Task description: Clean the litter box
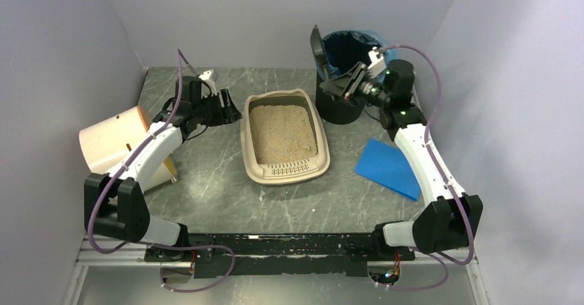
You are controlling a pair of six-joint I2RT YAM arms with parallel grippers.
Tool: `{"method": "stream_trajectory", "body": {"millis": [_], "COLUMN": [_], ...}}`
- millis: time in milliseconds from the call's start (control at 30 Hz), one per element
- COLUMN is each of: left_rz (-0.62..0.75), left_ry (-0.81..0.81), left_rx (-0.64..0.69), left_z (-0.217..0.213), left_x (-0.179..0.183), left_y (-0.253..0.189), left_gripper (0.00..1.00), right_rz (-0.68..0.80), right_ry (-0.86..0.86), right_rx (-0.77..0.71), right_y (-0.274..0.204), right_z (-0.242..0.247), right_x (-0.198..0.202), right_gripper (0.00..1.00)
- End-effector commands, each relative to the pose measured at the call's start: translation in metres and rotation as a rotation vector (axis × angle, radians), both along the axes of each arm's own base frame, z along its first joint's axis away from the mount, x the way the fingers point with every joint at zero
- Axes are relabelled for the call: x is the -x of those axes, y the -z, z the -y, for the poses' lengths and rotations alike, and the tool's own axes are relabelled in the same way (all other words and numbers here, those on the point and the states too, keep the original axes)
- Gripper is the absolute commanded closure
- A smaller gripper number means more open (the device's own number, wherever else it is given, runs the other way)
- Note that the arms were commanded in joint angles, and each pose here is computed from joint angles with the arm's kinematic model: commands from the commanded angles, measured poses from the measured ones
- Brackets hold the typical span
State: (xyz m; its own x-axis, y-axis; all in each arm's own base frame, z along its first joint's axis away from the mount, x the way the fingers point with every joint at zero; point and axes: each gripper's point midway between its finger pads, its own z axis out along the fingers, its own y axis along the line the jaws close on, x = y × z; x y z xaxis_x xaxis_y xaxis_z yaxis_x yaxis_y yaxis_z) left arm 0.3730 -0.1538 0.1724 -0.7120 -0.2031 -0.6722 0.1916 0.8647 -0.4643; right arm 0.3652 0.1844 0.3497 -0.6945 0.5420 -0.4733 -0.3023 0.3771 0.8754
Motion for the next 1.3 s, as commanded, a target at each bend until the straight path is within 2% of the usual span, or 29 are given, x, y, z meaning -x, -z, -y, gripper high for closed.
{"method": "stream_trajectory", "body": {"millis": [0,167,333,367,400,433,733,833,1267], "left_rz": [0.08,0.086,0.109,0.114,0.119,0.128,0.162,0.168,0.171], "left_ry": [-0.061,-0.068,-0.074,-0.07,-0.062,-0.057,-0.108,-0.109,-0.098], "left_rx": [-0.011,-0.019,-0.03,-0.029,-0.026,-0.024,-0.067,-0.07,-0.068], "left_z": [-0.011,-0.013,-0.016,-0.015,-0.014,-0.014,-0.026,-0.027,-0.026], "left_x": [-0.006,-0.007,-0.007,-0.006,-0.006,-0.005,-0.003,-0.003,-0.002], "left_y": [-0.02,-0.021,-0.026,-0.027,-0.028,-0.03,-0.039,-0.04,-0.042], "left_gripper": [0.32,0.26,0.23,0.19,0.03,0.01,0.01,0.01,0.01], "right_rz": [-0.018,-0.027,-0.023,-0.024,-0.028,-0.03,0.001,-0.033,-0.089], "right_ry": [0.014,-0.016,-0.019,-0.02,-0.024,-0.031,-0.036,-0.041,-0.03], "right_rx": [0.381,0.592,0.684,0.7,0.719,0.74,0.982,1.05,1.156], "right_y": [0.056,0.095,0.117,0.121,0.126,0.131,0.175,0.198,0.245], "right_z": [-0.007,-0.03,-0.042,-0.045,-0.047,-0.051,-0.076,-0.075,-0.081], "right_x": [0.025,0.052,0.068,0.07,0.072,0.075,0.091,0.09,0.073], "right_gripper": [1.0,1.0,1.0,1.0,1.0,1.0,1.0,1.0,0.94]}}
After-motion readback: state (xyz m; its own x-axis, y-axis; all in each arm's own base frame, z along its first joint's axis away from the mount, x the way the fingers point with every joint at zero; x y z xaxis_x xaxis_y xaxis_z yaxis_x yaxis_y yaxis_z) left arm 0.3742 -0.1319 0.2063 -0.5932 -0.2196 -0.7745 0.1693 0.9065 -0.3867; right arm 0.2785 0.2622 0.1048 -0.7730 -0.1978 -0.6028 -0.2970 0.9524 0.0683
